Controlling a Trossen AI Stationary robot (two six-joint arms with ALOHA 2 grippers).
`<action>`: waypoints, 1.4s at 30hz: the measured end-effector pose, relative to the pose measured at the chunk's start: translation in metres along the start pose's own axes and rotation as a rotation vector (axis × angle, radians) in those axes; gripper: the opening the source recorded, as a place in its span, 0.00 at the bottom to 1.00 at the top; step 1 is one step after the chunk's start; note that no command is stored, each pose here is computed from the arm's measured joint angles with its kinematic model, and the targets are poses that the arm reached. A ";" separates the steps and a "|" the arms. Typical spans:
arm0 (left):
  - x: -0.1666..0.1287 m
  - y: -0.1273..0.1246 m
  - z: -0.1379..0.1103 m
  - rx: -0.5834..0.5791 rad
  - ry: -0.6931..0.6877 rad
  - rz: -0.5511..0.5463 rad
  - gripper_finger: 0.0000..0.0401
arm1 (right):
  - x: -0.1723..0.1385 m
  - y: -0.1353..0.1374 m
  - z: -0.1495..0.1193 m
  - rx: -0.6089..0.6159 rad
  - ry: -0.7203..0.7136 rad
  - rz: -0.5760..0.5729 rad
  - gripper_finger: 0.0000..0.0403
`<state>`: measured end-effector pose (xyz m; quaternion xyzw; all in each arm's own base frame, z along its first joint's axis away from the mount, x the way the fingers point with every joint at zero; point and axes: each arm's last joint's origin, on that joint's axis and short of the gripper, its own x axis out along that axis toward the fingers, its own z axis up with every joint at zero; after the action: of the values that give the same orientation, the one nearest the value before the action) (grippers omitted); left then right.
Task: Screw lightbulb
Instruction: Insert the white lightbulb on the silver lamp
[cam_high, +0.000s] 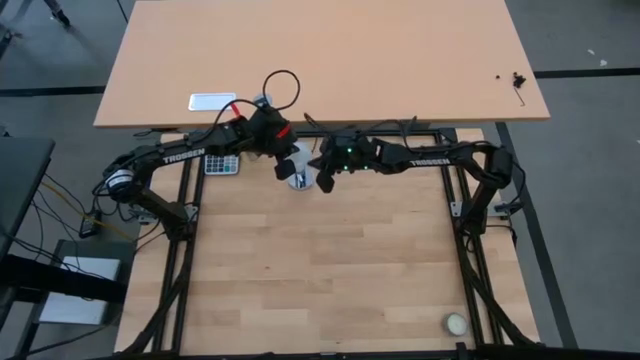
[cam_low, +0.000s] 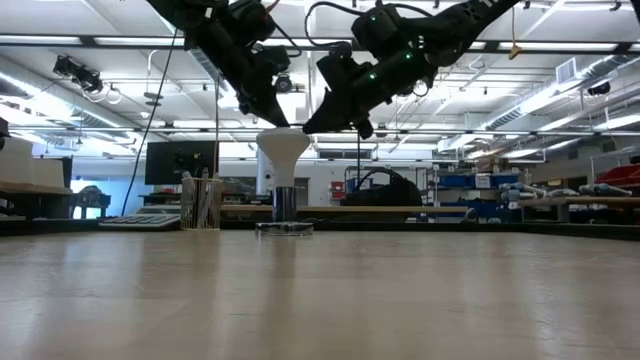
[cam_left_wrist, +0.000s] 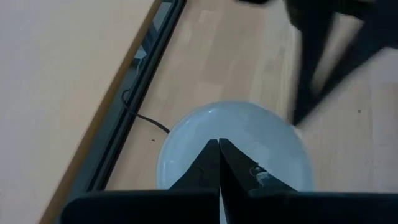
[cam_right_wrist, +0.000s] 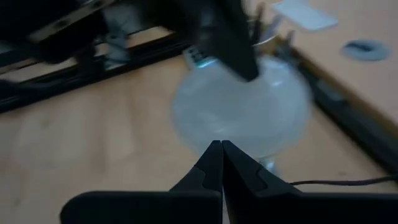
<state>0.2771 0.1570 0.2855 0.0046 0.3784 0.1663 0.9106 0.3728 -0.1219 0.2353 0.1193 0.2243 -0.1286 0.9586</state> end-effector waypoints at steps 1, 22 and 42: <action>0.000 0.000 0.000 0.001 -0.002 0.001 0.00 | 0.001 0.003 -0.002 -0.001 0.012 0.028 0.02; 0.000 0.000 0.000 0.001 0.005 0.005 0.00 | 0.001 -0.020 0.001 -0.005 -0.022 -0.147 0.02; -0.001 0.000 0.001 -0.009 -0.008 0.007 0.00 | -0.001 0.020 -0.003 -0.069 0.013 0.026 0.02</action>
<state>0.2769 0.1572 0.2866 0.0027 0.3742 0.1714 0.9114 0.3766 -0.1023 0.2369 0.0898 0.2331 -0.1076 0.9623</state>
